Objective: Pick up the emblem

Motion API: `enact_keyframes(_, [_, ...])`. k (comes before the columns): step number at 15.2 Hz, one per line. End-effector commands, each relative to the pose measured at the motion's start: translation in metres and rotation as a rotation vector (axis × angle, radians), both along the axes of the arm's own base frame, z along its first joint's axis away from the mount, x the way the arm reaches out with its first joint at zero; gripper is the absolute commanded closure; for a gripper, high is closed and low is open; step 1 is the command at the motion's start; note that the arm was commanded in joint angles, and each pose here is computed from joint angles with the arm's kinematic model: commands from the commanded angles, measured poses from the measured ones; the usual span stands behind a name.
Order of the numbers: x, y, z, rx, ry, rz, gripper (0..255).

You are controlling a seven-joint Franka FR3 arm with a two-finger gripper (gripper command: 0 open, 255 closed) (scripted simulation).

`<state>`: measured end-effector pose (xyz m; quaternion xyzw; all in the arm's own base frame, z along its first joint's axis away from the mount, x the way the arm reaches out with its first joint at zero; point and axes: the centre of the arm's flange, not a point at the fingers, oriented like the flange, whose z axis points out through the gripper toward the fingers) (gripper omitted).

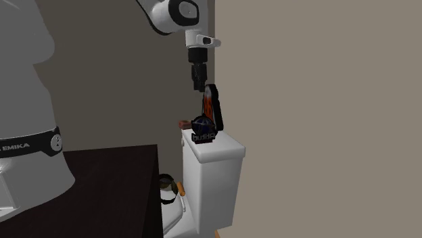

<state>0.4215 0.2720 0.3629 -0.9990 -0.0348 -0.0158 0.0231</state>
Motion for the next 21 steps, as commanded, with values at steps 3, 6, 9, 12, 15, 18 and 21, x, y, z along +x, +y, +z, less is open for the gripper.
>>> enact_keyframes(3, [0.015,0.041,-0.034,-0.016,-0.001,0.002,0])
enact_keyframes(6, [0.026,0.072,-0.059,-0.028,-0.001,0.005,0])
enact_keyframes(9, [0.037,0.102,-0.084,-0.041,-0.002,0.007,0])
enact_keyframes(12, [0.044,0.118,-0.104,-0.048,-0.002,0.008,0])
enact_keyframes(15, [0.044,0.118,-0.12,-0.048,-0.002,0.008,0])
enact_keyframes(18, [0.044,0.118,-0.136,-0.048,-0.002,0.008,0])
enact_keyframes(21, [0.043,0.119,-0.139,-0.047,-0.002,0.008,255])
